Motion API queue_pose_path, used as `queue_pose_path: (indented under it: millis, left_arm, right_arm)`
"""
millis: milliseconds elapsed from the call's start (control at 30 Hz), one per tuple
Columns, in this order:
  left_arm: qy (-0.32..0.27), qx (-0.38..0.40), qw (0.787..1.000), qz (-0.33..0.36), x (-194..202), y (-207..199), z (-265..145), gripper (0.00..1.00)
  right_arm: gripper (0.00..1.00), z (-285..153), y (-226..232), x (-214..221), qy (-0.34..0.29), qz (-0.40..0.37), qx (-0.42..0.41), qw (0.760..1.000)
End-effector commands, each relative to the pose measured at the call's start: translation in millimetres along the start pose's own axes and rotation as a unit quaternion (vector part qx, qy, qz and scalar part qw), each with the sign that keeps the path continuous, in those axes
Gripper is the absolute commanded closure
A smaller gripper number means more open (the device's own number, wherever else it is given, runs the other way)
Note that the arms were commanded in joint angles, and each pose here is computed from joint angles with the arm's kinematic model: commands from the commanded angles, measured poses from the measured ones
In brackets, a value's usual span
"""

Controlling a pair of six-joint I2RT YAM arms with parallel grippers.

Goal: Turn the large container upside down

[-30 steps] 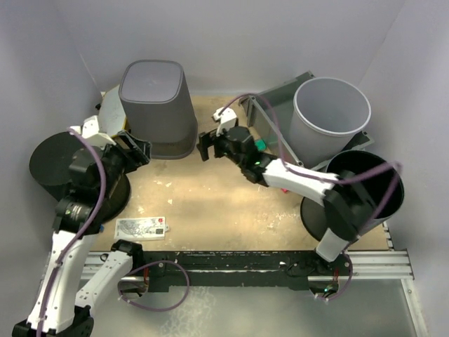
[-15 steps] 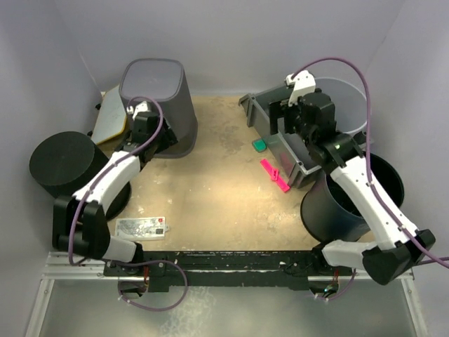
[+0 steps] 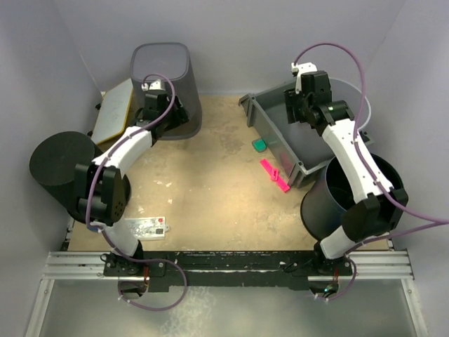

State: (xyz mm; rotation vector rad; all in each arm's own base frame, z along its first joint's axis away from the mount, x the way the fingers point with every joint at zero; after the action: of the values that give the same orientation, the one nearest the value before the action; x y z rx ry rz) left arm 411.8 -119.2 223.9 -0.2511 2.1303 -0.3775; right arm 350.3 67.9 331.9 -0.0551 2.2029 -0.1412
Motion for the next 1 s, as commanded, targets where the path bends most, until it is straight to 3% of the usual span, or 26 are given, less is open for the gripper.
queue_pose_path:
  millis: [0,67,200,333,500,600,700,733,767,867,967]
  left_arm:
    - [-0.033,0.07,0.996,0.045,-3,-28,-70,0.28]
    - [-0.015,0.069,0.996,0.062,24,-26,-95,0.27]
    - [-0.015,0.091,0.995,0.046,50,-20,-144,0.26]
    - [-0.033,0.108,0.994,0.013,68,-9,-174,0.26]
    - [-0.05,0.099,0.994,0.015,71,0,-196,0.25]
    - [-0.069,0.09,0.993,0.034,62,1,-205,0.23]
    - [-0.091,0.084,0.991,0.05,44,-3,-216,0.19]
    - [-0.098,0.09,0.99,0.051,37,-6,-221,0.19]
    - [-0.125,0.106,0.986,0.037,18,-15,-240,0.19]
    - [-0.179,0.083,0.98,0.013,-6,-15,-270,0.21]
    - [-0.229,0.033,0.973,-0.009,-21,-4,-300,0.54]
  right_arm:
    - [0.74,-10,-8,-9,-0.004,-0.011,0.013,1.0]
    - [0.99,-18,-13,-16,-0.028,-0.01,0.026,0.999]
    - [1.0,-47,-27,-37,-0.092,-0.009,0.054,0.994]
    - [1.0,-96,-44,-76,-0.196,0.012,0.08,0.977]
    - [1.0,-174,-51,-107,-0.326,0.048,-0.006,0.944]
    - [1.0,-214,-34,-104,-0.398,0.042,-0.156,0.903]
    - [1.0,-242,-9,-96,-0.438,0.033,-0.321,0.839]
    - [1.0,-245,0,-91,-0.429,0.026,-0.373,0.822]
    - [1.0,-244,19,-79,-0.388,0.009,-0.48,0.787]
    - [1.0,-231,35,-58,-0.354,0.003,-0.559,0.75]
    - [1.0,-221,48,-38,-0.331,0.0,-0.63,0.703]
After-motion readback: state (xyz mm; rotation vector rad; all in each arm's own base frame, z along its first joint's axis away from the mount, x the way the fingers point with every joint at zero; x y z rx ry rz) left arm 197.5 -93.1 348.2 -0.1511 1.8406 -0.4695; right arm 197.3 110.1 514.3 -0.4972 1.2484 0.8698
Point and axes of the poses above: each gripper's point midway between its finger pads, its own z axis out along the fingers, its own y axis along the line the jaws close on, x = y × z, the point moved 9 cm from there along -z, back along the fingers, and after that the axes turned 8 degrees about z, right-handed, at the moved point
